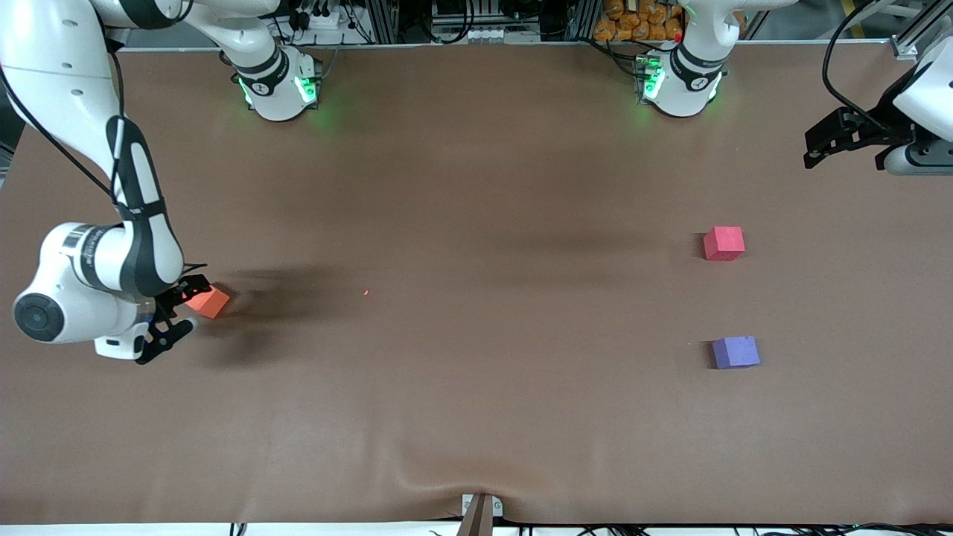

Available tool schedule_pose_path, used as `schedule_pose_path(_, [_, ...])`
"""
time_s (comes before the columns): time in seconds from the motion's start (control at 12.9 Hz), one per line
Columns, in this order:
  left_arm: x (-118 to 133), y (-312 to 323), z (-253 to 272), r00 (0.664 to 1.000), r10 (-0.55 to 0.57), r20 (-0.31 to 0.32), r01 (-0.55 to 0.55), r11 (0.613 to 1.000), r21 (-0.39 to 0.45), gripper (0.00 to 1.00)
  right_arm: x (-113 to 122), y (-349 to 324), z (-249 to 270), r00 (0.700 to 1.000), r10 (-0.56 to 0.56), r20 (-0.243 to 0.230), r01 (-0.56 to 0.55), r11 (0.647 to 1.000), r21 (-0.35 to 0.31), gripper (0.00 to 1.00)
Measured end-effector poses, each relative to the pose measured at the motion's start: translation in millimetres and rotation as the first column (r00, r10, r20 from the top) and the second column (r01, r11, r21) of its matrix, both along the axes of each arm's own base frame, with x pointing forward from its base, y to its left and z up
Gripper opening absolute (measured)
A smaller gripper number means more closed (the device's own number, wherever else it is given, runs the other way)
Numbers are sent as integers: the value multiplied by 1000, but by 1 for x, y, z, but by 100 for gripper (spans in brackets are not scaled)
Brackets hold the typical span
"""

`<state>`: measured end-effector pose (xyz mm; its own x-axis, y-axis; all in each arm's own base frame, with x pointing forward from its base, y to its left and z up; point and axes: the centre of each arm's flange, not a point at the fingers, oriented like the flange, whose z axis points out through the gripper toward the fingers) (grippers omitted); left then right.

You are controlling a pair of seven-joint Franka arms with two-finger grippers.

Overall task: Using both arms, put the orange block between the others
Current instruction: 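Lower the right gripper onto the orange cube and close on it, then lift the orange cube and carry it toward the table's middle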

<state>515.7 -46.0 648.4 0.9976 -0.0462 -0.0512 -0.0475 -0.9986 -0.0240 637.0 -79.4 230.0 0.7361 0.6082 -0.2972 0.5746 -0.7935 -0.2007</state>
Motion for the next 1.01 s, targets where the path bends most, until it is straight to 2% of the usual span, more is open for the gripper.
schedule_pose_path(0.39, [-1, 4, 1, 1000, 8, -7, -8, 1000, 1, 100, -7, -1, -35, 998, 54, -25, -53, 998, 17, 100])
schedule_pose_path(0.93, [-4, 6, 6, 1000, 10, 1, -10, 1000, 0, 100, -13, -3, -42, 993, 112, -42, -110, 993, 47, 100])
schedule_pose_path(1.01, [-4, 6, 7, 1000, 11, 1, -11, 1000, 0, 100, -13, -3, -42, 992, 121, -41, -119, 992, 50, 93])
